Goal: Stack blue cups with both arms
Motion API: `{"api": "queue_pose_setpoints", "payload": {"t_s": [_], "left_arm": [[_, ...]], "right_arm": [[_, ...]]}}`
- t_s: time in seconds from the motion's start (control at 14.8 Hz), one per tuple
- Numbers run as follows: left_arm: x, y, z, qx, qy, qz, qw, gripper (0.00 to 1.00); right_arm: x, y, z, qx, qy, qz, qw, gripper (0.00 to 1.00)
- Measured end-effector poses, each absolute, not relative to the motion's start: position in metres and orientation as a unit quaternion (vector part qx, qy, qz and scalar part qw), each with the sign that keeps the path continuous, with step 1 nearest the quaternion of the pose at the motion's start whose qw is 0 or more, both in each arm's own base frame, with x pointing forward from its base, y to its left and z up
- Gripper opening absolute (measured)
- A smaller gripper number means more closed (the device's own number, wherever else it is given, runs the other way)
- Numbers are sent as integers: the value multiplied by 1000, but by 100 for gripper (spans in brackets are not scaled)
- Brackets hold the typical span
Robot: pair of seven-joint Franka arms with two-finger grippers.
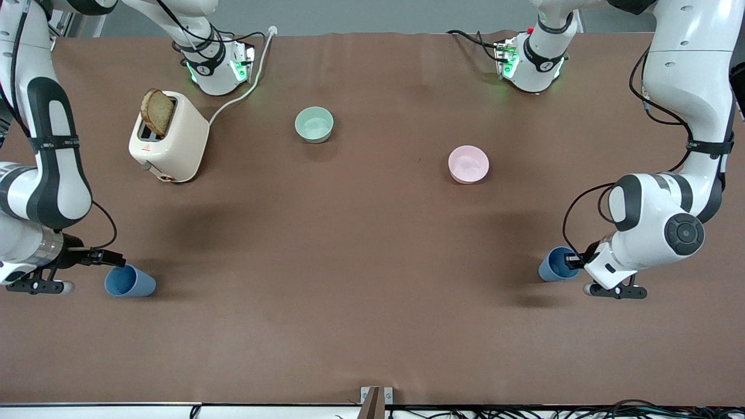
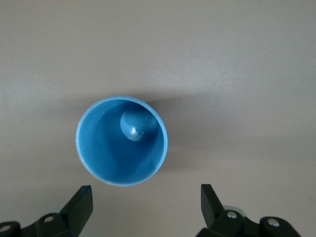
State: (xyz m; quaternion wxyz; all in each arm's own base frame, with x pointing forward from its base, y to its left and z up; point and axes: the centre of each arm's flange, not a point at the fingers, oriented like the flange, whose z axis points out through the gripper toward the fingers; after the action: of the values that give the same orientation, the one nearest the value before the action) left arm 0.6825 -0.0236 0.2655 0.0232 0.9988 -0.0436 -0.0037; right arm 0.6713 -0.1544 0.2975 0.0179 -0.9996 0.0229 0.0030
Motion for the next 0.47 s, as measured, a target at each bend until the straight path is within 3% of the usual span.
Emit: {"api": "queue_pose_setpoints", "payload": {"t_s": [0.27,0.47], "left_arm": [[674,-107,327,999,-32,-4,25,4],[630,-236,362,1000,2,-20,20,4]], "right_arm": [[686,-157,280,-1000,-8,-1,15,92],[700,-156,273,-1000,-19,0,14,92]]}}
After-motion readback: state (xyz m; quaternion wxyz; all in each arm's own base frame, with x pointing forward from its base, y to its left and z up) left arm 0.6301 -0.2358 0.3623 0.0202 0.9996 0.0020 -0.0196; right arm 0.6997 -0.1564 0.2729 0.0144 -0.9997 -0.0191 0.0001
